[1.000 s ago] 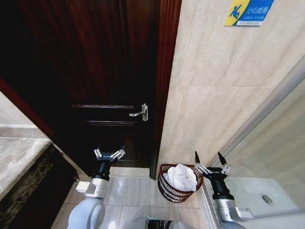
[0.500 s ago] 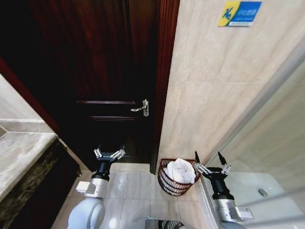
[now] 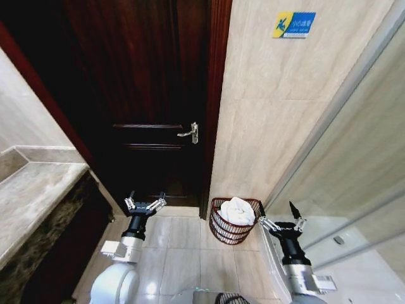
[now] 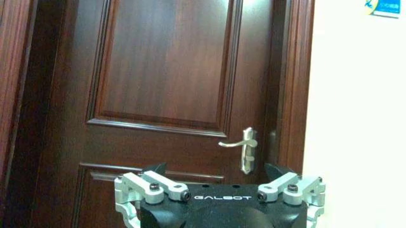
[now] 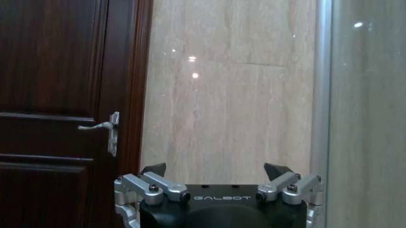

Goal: Discard the used towel into the hamper.

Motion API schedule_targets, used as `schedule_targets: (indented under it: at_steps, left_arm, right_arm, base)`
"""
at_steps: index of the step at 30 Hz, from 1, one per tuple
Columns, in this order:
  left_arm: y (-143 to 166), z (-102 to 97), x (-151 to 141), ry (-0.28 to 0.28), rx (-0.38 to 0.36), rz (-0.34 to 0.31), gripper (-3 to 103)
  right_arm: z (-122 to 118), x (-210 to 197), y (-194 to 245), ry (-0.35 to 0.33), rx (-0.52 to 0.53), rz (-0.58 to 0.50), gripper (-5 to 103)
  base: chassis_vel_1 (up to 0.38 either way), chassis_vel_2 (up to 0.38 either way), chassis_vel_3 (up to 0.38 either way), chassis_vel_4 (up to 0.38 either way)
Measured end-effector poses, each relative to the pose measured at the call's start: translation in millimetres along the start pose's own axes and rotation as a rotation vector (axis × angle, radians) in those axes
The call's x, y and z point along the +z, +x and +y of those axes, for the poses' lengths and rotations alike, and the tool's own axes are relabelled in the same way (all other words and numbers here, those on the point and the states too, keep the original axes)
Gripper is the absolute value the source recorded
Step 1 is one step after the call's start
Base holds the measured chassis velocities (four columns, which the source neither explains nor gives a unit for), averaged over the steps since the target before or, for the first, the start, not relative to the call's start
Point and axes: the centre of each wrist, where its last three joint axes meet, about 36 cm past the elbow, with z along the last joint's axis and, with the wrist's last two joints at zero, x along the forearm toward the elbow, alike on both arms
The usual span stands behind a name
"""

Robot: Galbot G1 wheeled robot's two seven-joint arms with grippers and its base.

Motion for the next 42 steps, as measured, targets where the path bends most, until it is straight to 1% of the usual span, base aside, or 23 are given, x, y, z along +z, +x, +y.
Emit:
schedule_targets:
  at_steps: [13,42]
  left_arm:
    - [0.0,0.0,0.0,0.000,0.000,0.000,100]
    - [0.0,0.0,0.0,0.000,0.000,0.000,100]
  right_arm:
    - [0.0,0.0,0.0,0.000,0.000,0.000,100]
    - [0.0,0.0,0.0,0.000,0.000,0.000,100]
  base:
    - [0.157,-0.154,-0.154,0.149]
    - [0.190,-0.188,-0.188,0.188]
